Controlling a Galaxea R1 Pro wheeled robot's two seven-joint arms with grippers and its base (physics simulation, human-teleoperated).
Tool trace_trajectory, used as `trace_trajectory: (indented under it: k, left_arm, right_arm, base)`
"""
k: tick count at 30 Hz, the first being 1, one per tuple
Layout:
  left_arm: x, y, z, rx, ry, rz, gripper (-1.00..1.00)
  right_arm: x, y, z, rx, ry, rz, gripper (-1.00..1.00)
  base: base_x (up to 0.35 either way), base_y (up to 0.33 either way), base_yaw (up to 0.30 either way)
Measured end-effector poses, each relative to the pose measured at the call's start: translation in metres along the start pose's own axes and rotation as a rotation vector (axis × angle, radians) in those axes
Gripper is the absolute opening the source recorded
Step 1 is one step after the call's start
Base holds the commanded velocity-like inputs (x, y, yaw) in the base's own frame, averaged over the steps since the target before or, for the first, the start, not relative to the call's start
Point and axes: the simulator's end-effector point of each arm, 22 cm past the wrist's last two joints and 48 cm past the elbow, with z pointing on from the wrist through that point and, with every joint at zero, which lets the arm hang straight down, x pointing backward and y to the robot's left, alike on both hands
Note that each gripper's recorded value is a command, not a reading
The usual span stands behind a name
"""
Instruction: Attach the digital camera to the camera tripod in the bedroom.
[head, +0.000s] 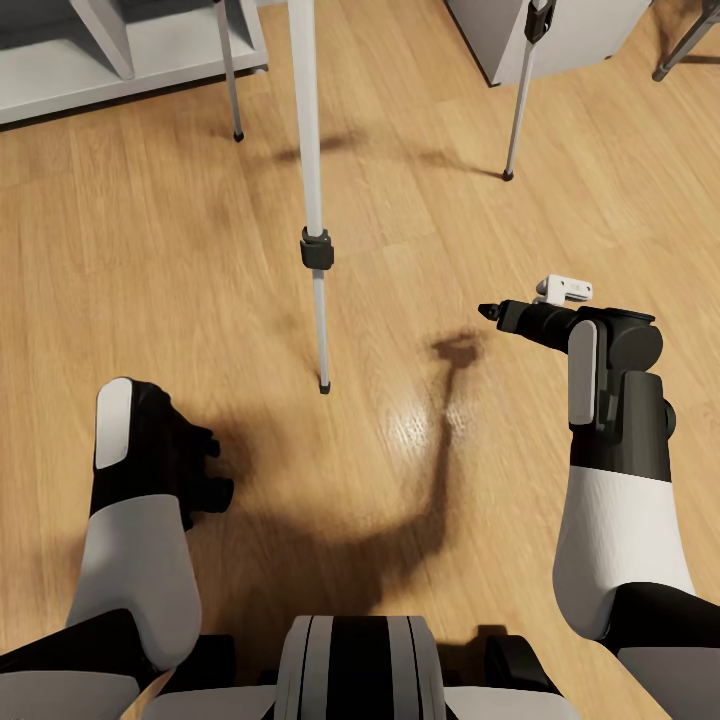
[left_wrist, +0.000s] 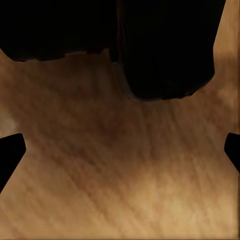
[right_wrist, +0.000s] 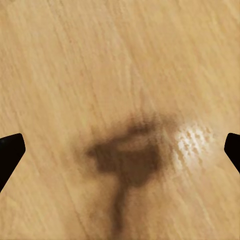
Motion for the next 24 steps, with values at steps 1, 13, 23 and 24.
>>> trace_trajectory:
  k: [1,13,23,24]
  left_arm:
    - [-0.001,-0.001,0.001,-0.001,-0.003,-0.004,1.0]
    - [-0.012,-0.004,0.012,-0.016,-0.043,-0.022,1.0]
    - [-0.014,-0.007,0.018,-0.008,-0.067,-0.018,1.0]
    - [-0.014,-0.008,0.019,-0.007,-0.068,-0.017,1.0]
  right_arm:
    - [0.0,0.0,0.0,0.0,0.0,0.0,1.0]
    - [0.0,0.0,0.0,0.0,0.0,0.0,1.0]
    - [0.0,0.0,0.0,0.0,0.0,0.0,1.0]
    - [0.0,0.0,0.0,0.0,0.0,0.0,1.0]
  base:
    - [0.0,0.0,0.0]
    - [0.0,0.0,0.0]
    - [0.0,0.0,0.0]
    - [0.0,0.0,0.0]
